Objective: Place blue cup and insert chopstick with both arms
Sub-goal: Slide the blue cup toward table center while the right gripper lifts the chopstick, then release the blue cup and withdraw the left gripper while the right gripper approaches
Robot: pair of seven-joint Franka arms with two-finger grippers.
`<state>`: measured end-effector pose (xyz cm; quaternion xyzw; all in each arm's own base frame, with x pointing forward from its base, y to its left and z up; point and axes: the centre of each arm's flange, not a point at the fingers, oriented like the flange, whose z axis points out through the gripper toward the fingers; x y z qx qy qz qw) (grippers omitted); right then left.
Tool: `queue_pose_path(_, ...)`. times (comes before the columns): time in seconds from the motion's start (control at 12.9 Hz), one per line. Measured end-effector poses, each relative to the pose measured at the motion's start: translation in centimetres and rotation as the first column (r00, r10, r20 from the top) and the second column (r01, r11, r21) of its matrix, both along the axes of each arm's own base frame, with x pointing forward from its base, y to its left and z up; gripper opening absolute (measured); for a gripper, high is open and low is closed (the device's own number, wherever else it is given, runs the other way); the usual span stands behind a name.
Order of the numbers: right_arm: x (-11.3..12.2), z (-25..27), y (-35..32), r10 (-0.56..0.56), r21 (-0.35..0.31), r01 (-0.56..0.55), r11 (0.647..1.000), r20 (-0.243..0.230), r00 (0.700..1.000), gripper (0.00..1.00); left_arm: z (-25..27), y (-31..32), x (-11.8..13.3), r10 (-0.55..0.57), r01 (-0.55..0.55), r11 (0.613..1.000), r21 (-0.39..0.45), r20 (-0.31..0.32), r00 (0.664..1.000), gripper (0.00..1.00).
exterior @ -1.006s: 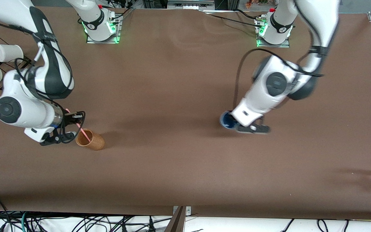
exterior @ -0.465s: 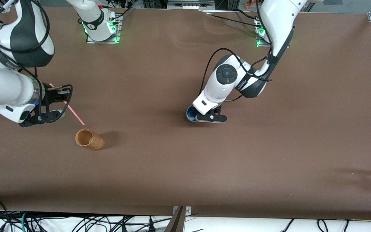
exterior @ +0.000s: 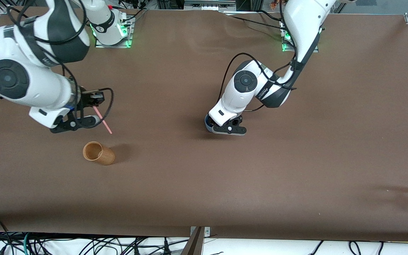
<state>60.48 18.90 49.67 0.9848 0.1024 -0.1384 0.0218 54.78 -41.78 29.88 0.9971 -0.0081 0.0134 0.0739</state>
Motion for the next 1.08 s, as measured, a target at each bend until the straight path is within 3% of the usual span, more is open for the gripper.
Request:
queue_pose_path(0.23,-1.0,-0.5,5.2,-0.067,0.010,0.067,0.998,-0.009,0.998,0.09,6.8,3.7,0.1,0.043,-0.039,0.996,0.086,-0.052,0.998,0.97)
queue_pose_path(0.31,-1.3,-0.7,6.9,-0.098,0.028,0.099,0.995,-0.023,0.995,0.09,8.8,6.7,1.1,0.084,-0.077,0.991,0.109,-0.064,0.994,1.00)
queue_pose_path(0.46,-1.9,-1.3,10.1,-0.148,0.044,0.150,0.988,-0.046,0.988,0.09,12.0,13.8,3.8,0.110,-0.102,0.987,0.124,-0.058,0.992,1.00)
queue_pose_path(0.7,-3.9,-2.0,17.7,-0.232,0.063,0.237,0.969,-0.073,0.970,0.09,17.3,24.5,6.3,0.026,-0.018,0.990,0.140,-0.058,0.998,1.00)
queue_pose_path(0.85,-6.3,-2.8,24.0,-0.296,0.092,0.302,0.949,-0.074,0.952,0.09,21.6,29.7,6.4,-0.048,0.053,0.986,0.155,-0.032,0.998,1.00)
queue_pose_path(1.08,-9.6,-4.3,30.6,-0.364,0.115,0.369,0.922,-0.065,0.929,0.09,27.7,35.9,3.8,-0.017,0.010,0.984,0.177,0.035,0.999,1.00)
